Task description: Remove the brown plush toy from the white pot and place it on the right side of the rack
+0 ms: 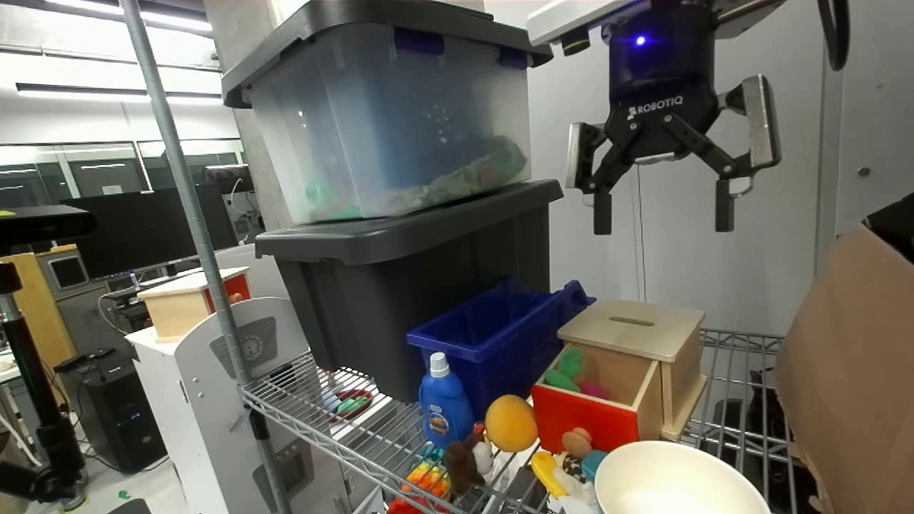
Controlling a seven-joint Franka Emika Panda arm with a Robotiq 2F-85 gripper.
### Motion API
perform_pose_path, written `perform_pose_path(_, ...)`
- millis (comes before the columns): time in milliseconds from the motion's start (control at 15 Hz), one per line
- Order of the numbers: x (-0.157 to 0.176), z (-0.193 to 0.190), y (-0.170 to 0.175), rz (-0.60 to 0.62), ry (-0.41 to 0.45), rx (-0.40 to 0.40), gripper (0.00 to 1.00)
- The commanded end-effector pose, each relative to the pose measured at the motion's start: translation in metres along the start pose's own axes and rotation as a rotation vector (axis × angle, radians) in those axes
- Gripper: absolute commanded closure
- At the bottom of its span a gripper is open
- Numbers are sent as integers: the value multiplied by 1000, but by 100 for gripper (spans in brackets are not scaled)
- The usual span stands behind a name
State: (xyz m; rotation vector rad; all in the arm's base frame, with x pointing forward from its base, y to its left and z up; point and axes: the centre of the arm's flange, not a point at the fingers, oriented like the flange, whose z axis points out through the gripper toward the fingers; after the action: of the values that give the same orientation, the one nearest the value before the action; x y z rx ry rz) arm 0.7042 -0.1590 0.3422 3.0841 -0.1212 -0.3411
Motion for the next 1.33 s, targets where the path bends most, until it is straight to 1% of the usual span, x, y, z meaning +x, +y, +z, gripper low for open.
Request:
perform_pose_path(0, -27, -4, -28, 20, -4, 21, 0)
perform_pose_path(400, -50, -8, -62, 43, -22, 14, 0)
perform_pose_path(800, -81, -19, -102, 86, -29, -9, 0)
perform_pose_path(1067, -103, -24, -117, 114, -27, -15, 0)
perform_pose_path(1267, -117, -25, -118, 133, -19, -10, 0)
